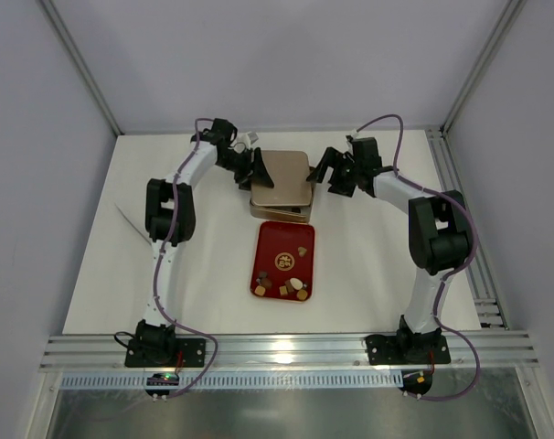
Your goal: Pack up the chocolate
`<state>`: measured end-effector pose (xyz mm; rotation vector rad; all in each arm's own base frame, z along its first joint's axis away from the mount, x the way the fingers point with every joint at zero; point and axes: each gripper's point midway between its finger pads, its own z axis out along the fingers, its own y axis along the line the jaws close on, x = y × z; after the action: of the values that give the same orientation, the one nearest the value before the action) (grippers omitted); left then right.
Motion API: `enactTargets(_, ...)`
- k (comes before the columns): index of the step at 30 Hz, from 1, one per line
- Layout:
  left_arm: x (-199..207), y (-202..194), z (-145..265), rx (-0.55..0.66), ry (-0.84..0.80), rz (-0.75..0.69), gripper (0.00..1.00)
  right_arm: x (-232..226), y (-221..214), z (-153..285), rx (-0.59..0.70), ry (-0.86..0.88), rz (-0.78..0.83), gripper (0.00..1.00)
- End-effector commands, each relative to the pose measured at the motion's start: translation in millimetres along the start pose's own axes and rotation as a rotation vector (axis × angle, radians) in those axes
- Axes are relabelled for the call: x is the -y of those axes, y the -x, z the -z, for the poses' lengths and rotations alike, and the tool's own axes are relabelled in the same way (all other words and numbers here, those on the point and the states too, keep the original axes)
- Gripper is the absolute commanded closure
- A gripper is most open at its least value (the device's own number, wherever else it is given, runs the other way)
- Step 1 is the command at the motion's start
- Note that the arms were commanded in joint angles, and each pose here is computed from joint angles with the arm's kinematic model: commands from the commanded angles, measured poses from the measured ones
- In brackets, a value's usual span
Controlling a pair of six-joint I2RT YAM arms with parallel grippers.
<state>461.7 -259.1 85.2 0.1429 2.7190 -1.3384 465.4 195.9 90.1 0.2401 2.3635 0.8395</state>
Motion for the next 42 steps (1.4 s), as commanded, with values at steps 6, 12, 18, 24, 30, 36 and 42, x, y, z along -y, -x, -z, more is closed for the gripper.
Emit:
enactTargets(6,18.9,5.9,19.0,0.046,-0.011,-0.063,0.47,-14.6,15.3,-3.7,0.041,0.036,0.051,0.08)
enactTargets(12,30.3,9.7,32.8,0.079,-0.021,-0.081,0.44,-13.1,14.4,-4.1,0.038,0.035,0.051,0.08)
enactTargets(18,37.5,10.8,43.5,0.099,-0.030,-0.090,0.43,-12.2,13.4,-5.5,0.035,0.034,0.047,0.09)
enactTargets(24,33.8,7.6,50.8,0.107,-0.017,-0.081,0.44,-12.9,10.3,-8.4,0.028,0.035,0.045,0.09)
enactTargets(30,28.6,7.1,56.6,0.122,0.011,-0.074,0.44,-15.2,10.1,-9.5,0.027,0.037,0.044,0.09)
enactTargets(36,25.7,9.7,69.5,0.154,0.066,-0.083,0.44,-13.8,7.0,-11.6,0.019,0.033,0.044,0.09)
enactTargets(42,21.6,11.4,78.3,0.170,0.128,-0.094,0.44,-15.0,5.5,-12.2,0.016,0.032,0.046,0.09)
